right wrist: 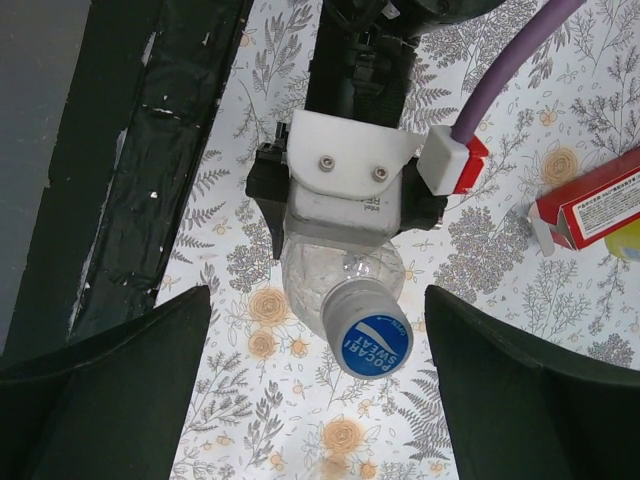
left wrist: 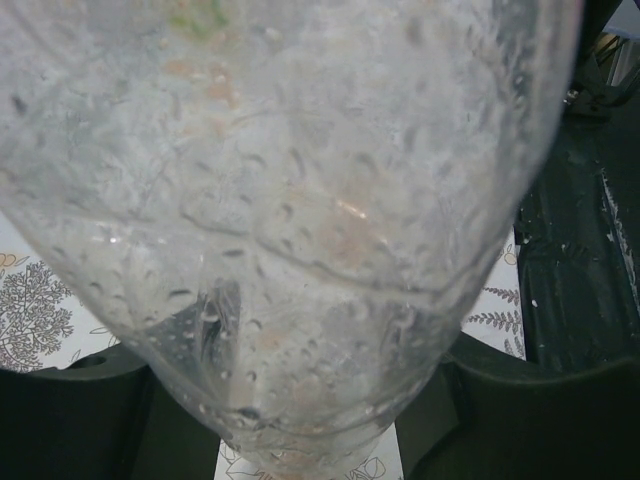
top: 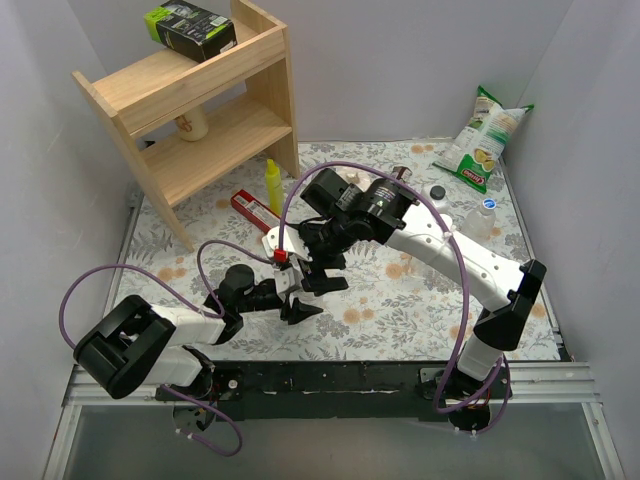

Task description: Screw on the bottle caps

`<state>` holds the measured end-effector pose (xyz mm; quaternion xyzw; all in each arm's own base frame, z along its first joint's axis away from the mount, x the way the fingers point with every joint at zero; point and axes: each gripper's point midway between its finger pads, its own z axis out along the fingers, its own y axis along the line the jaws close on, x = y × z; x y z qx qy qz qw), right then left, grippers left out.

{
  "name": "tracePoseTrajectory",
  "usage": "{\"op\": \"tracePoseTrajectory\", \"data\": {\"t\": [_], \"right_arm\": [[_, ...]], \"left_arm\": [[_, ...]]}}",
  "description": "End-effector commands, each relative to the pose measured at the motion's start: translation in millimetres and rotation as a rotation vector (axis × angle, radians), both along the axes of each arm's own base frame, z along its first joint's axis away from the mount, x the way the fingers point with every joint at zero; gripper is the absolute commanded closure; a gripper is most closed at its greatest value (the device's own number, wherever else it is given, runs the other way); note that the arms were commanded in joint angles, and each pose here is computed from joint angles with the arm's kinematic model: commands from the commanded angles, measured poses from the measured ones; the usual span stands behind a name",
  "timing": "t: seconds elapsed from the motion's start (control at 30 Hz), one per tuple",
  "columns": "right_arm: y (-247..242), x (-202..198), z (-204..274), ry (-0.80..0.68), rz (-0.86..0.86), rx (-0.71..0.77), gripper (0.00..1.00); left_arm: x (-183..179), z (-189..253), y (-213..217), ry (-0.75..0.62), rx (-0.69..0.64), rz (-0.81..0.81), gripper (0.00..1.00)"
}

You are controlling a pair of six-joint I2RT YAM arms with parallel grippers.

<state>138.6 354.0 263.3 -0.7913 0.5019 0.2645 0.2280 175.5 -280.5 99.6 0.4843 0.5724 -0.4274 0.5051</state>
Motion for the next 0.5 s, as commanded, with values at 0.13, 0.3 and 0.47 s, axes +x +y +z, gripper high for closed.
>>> {"op": "tracePoseTrajectory", "data": {"t": [0.13,0.3,0.47], "right_arm": [[-15,-4,0,0.008,-0.037,-0.036,0.07],[-23,-3,-7,0.004,-0.066,-0.072,0.07],[-31,-2,-14,0.009,-0.089,-0.116,0.08]], "left_arm": [[10,18,-4,0.038,-0.058,0.031,1.00],[16,21,-1,0.052,-0.075,0.064,1.00],[21,25,2,0.048,-0.090,0.088,1.00]]}}
